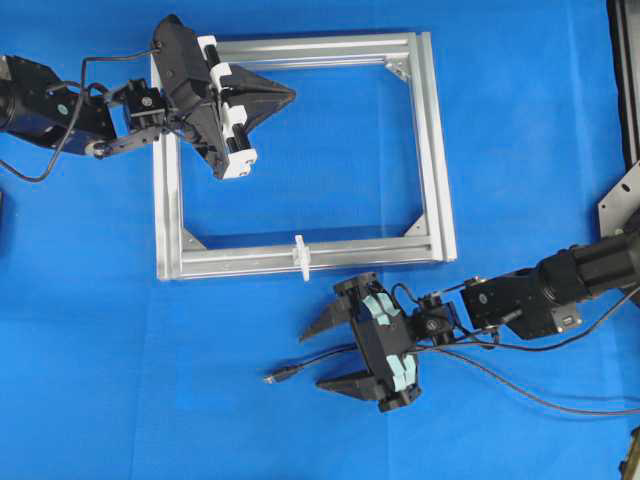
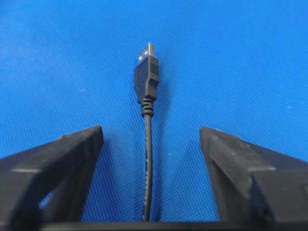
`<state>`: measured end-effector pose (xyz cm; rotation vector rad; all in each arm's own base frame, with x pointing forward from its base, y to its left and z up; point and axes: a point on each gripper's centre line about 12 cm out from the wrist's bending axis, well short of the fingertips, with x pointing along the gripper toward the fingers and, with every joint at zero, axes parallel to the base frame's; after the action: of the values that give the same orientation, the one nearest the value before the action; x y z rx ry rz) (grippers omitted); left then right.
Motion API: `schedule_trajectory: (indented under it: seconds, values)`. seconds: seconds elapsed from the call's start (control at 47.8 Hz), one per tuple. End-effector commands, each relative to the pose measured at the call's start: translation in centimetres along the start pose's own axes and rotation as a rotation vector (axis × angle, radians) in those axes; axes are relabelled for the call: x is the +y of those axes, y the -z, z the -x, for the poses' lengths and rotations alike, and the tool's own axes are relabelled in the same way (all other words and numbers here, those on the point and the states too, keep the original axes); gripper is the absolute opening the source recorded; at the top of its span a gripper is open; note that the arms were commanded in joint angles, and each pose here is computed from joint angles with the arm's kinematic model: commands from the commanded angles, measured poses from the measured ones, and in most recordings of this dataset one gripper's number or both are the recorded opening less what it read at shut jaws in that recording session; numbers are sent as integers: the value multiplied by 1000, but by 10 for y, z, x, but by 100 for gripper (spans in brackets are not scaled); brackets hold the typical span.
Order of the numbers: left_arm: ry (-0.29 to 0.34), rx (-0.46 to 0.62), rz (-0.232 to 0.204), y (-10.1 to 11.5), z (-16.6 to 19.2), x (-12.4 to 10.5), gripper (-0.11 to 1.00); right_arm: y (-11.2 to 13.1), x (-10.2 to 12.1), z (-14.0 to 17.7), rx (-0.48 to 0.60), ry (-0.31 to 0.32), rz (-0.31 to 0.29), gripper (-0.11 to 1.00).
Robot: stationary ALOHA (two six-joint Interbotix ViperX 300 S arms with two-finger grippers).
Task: Insert the wire through the string loop located in the center.
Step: 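Close the right gripper on the cable just behind the USB plug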
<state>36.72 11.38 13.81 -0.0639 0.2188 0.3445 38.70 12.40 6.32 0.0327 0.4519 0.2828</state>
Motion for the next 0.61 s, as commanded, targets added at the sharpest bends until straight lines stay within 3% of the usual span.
schedule_trajectory:
  seconds: [0.0,0.105,0.23,0.586]
  values:
    - [2,-49,2,-17,0,0,0,-9,1,1,-26,-2,0,49]
    - [2,-51,2,-17,0,0,0,-8,1,1,-26,-1,-1,21]
    - [2,-52,2,-18,0,0,0,-9,1,2,-31,-3,-2,0]
    - [2,-48,4,-16,0,0,0,-9,1,3,-28,-1,-4,-2]
